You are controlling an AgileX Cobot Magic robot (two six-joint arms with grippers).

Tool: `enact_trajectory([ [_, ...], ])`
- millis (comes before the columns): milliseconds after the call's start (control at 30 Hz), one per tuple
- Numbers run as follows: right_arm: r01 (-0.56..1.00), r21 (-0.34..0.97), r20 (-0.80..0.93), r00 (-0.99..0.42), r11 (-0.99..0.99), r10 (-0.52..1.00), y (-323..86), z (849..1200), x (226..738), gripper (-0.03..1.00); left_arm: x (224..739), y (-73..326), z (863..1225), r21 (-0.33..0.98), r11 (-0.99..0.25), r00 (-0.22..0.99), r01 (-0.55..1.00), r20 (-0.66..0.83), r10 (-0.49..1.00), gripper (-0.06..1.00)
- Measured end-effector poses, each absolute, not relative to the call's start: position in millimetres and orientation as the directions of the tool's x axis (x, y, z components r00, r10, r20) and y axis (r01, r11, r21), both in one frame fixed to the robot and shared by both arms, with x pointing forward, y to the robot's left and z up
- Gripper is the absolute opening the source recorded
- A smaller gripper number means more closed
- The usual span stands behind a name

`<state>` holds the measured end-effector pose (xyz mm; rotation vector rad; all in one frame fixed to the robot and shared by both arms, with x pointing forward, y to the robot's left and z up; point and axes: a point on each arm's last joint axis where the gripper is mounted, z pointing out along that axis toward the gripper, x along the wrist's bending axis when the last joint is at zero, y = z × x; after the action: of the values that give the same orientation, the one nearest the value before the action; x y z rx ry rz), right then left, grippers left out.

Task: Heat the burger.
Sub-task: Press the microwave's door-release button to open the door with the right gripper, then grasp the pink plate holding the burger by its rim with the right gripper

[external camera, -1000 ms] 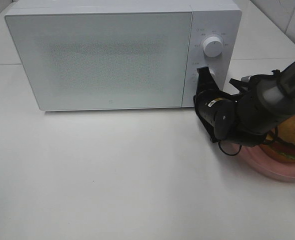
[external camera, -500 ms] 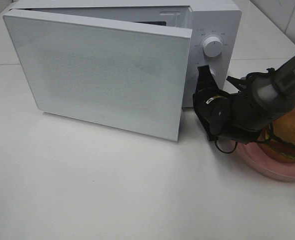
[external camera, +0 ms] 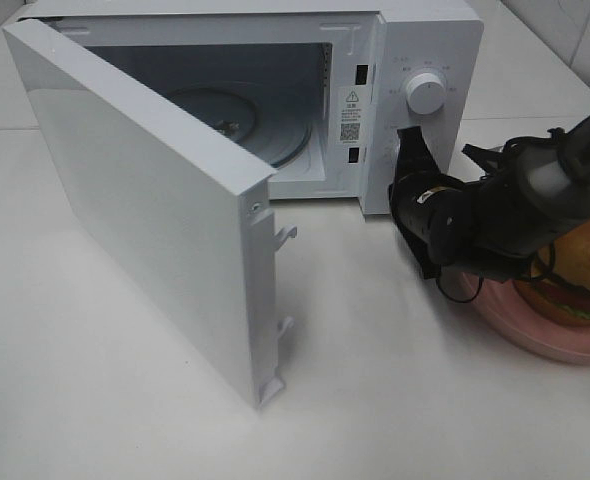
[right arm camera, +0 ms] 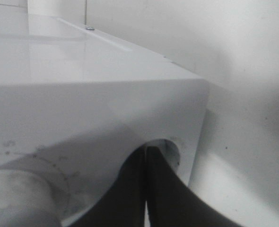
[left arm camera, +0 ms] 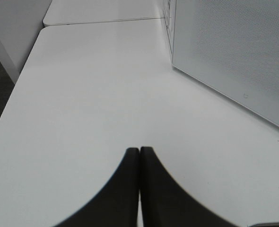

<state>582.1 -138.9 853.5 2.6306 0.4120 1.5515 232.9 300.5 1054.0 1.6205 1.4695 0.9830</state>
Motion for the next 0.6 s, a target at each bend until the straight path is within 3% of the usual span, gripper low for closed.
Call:
enact_trajectory([
  [600, 0.344, 0.262, 0.834, 0.391, -0.902, 0.391, -153, 878, 539, 0.00, 233, 300, 1054, 0.893, -0.084, 0.056, 0.441, 0.066, 0.996, 0.00],
])
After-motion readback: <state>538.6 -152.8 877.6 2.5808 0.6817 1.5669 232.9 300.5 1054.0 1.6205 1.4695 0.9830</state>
